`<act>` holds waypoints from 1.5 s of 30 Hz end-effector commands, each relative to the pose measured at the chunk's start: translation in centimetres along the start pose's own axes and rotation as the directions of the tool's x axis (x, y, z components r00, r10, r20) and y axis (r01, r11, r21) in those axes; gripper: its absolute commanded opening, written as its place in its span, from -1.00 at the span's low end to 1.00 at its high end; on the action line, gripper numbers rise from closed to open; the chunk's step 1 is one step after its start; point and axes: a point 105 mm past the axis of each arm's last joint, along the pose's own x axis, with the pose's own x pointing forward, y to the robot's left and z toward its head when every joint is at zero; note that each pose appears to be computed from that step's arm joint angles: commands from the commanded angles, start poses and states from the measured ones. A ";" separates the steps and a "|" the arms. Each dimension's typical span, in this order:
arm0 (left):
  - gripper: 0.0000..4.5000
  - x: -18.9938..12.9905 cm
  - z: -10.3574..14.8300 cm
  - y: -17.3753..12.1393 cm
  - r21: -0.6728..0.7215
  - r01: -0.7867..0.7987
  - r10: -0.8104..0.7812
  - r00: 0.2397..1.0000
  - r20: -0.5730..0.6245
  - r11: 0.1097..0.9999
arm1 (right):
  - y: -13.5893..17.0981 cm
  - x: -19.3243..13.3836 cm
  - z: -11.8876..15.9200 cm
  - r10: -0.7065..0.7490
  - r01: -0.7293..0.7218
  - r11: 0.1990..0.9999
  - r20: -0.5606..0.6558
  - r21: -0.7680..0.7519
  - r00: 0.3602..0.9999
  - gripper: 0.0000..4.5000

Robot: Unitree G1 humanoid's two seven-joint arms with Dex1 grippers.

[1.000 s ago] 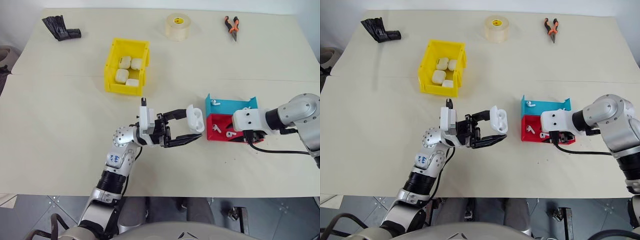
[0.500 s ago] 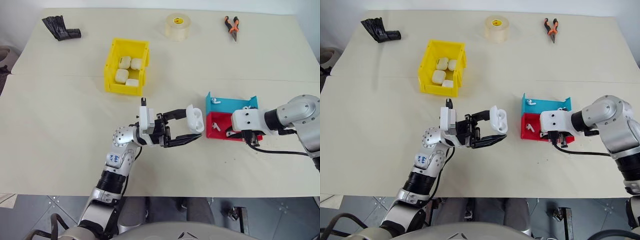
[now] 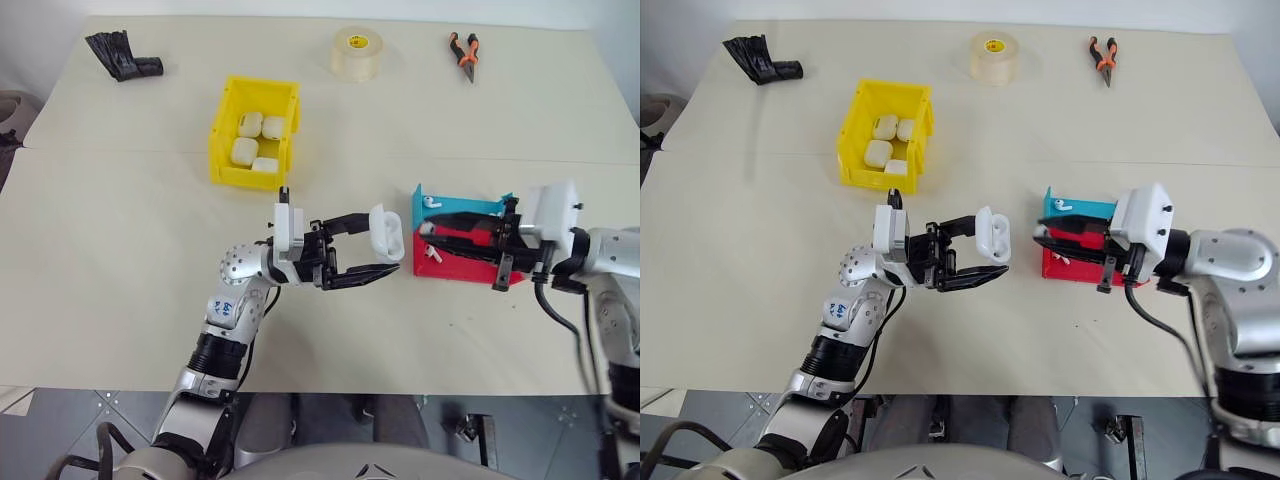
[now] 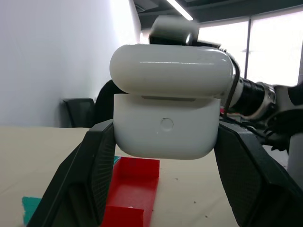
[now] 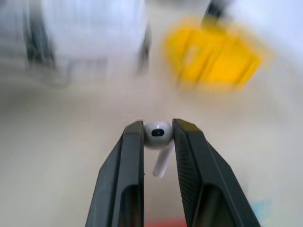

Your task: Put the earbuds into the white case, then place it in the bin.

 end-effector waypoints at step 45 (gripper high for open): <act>0.23 0.5 2.4 0.9 0.036 0.013 -0.014 1.000 0.027 0.999 | 2.4 3.3 0.1 -0.182 0.086 0.934 0.257 0.346 0.949 -0.70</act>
